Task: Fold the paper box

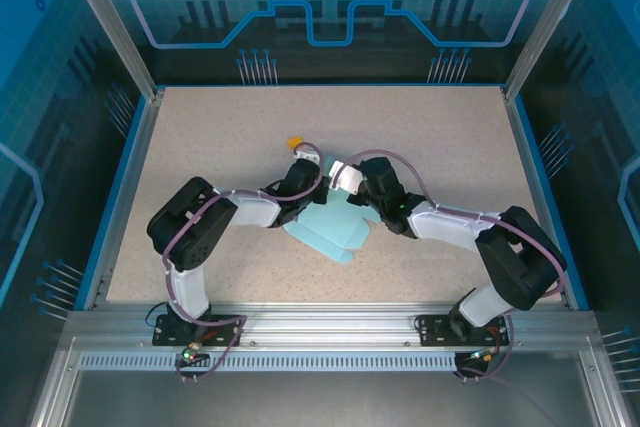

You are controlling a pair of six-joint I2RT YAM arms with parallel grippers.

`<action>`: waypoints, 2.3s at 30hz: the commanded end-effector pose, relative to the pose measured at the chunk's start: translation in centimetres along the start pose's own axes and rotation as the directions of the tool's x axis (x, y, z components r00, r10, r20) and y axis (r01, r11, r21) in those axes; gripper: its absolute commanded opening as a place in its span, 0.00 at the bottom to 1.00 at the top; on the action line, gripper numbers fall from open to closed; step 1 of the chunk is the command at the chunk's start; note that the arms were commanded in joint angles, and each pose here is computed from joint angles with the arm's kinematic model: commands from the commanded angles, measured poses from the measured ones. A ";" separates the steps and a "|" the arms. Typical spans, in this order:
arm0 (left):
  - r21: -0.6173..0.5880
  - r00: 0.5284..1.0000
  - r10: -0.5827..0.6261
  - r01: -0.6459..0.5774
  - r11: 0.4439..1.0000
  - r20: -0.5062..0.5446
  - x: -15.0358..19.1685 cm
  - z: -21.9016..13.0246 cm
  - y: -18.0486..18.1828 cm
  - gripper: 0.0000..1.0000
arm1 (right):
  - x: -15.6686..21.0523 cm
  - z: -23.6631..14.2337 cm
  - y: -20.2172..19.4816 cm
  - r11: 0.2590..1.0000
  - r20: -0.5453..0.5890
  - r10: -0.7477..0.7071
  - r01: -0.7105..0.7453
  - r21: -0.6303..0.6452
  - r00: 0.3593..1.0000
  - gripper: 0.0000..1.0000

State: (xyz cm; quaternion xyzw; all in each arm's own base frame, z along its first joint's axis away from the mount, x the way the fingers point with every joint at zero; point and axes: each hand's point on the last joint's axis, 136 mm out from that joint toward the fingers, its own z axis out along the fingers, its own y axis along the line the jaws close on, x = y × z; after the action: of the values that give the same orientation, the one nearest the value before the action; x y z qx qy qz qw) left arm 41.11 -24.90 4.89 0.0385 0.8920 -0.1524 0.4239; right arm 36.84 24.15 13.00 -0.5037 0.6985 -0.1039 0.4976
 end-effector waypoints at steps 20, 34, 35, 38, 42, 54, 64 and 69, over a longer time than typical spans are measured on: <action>0.159 0.988 0.104 -0.122 0.980 0.115 -3.5 -1.7 -1.6 0.60 | -0.5 0.8 -0.8 1.000 -0.021 0.031 -0.031 0.001 0.999 0.00; 0.111 0.982 0.131 -0.147 0.983 0.135 -4.7 -1.4 -0.8 0.53 | 0.2 0.8 -0.1 1.000 -0.042 0.000 -0.001 -0.018 0.999 0.00; 0.114 0.982 0.132 -0.149 0.982 0.138 -4.8 -1.4 -0.8 0.55 | 0.3 0.8 -0.2 1.000 -0.044 -0.002 0.002 -0.013 0.999 0.00; 0.127 0.980 0.136 -0.155 0.980 0.145 -5.0 -1.6 -1.0 0.58 | 0.4 0.8 -0.5 1.000 -0.054 -0.020 0.020 0.000 0.998 0.00; 0.166 0.980 0.130 -0.155 0.974 0.151 -5.0 -2.5 -1.4 0.64 | 0.6 0.7 -1.2 0.998 -0.071 -0.045 0.048 0.028 0.996 0.00; 0.310 0.983 -0.058 0.001 0.951 0.174 -6.7 -6.8 0.2 0.71 | 0.3 0.9 -3.4 0.979 -0.094 -0.140 0.152 0.134 0.986 0.00; 0.394 0.967 -0.252 0.220 0.892 0.031 -9.2 -6.7 0.3 0.71 | 0.0 1.5 -2.8 0.948 -0.095 -0.252 0.265 0.174 0.963 0.00; 0.422 0.955 -0.294 0.277 0.863 -0.025 -10.1 -6.2 -0.5 0.72 | 0.0 2.0 -2.3 0.941 -0.091 -0.282 0.294 0.169 0.955 0.00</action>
State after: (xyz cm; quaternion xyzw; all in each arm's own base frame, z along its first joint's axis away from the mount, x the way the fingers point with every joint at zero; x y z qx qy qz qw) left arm 42.76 -22.04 16.55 0.0060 0.8200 -0.3720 0.4349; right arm 39.80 22.84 13.11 -0.5449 0.6401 -0.2467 0.4821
